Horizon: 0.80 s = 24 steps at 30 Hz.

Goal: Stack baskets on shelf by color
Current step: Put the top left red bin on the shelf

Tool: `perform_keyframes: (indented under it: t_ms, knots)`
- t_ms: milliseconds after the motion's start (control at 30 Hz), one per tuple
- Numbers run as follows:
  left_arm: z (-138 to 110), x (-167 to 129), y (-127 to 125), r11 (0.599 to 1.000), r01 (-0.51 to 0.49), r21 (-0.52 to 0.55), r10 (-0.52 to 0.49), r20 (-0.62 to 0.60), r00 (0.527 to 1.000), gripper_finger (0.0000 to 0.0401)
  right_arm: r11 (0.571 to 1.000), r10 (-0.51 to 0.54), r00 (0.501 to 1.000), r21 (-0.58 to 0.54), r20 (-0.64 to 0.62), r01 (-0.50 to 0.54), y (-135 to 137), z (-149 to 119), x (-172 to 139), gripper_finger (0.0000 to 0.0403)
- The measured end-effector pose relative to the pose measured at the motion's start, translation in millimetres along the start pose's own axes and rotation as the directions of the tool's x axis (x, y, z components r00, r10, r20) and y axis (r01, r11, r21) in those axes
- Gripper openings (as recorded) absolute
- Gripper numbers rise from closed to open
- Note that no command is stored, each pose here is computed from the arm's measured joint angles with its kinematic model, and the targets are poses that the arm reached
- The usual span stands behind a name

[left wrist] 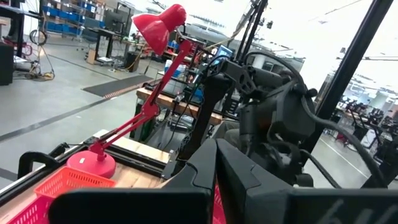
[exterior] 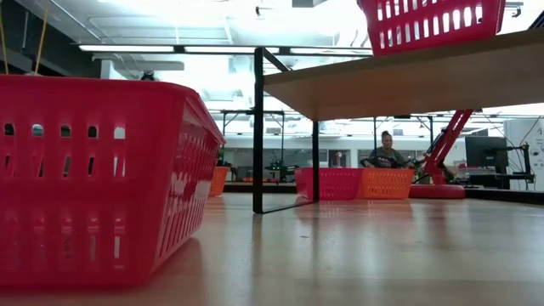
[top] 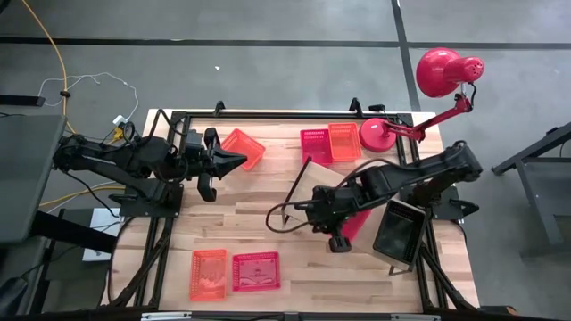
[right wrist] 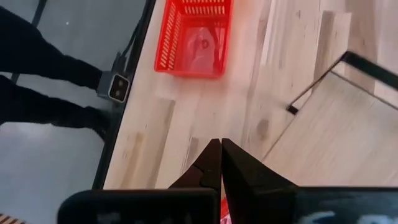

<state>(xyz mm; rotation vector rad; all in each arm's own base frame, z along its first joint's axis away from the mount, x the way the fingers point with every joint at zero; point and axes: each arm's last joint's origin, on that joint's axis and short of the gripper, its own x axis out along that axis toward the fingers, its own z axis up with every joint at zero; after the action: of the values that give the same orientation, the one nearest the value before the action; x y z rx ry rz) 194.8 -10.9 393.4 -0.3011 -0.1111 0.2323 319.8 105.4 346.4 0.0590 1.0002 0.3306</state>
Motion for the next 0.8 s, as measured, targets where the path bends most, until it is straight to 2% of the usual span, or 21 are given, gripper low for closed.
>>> perform_keyframes:
  t_ms: [367,600,800]
  knots:
    - [0,0,0,1.000,-0.001,0.001,0.001,-0.002,1.000,0.0000,0.999,0.034,0.980,0.032,-0.195,-0.028,8,-20,3,0.0000]
    - [0,0,1,1.000,-0.016,0.001,0.016,0.001,1.000,0.0000,0.998,0.027,0.967,0.058,-0.252,-0.013,10,-27,0,0.0000]
    - [0,0,1,1.000,-0.021,0.001,0.021,0.003,1.000,0.0000,0.999,0.018,0.971,0.053,-0.240,-0.005,10,-26,-1,0.0000]
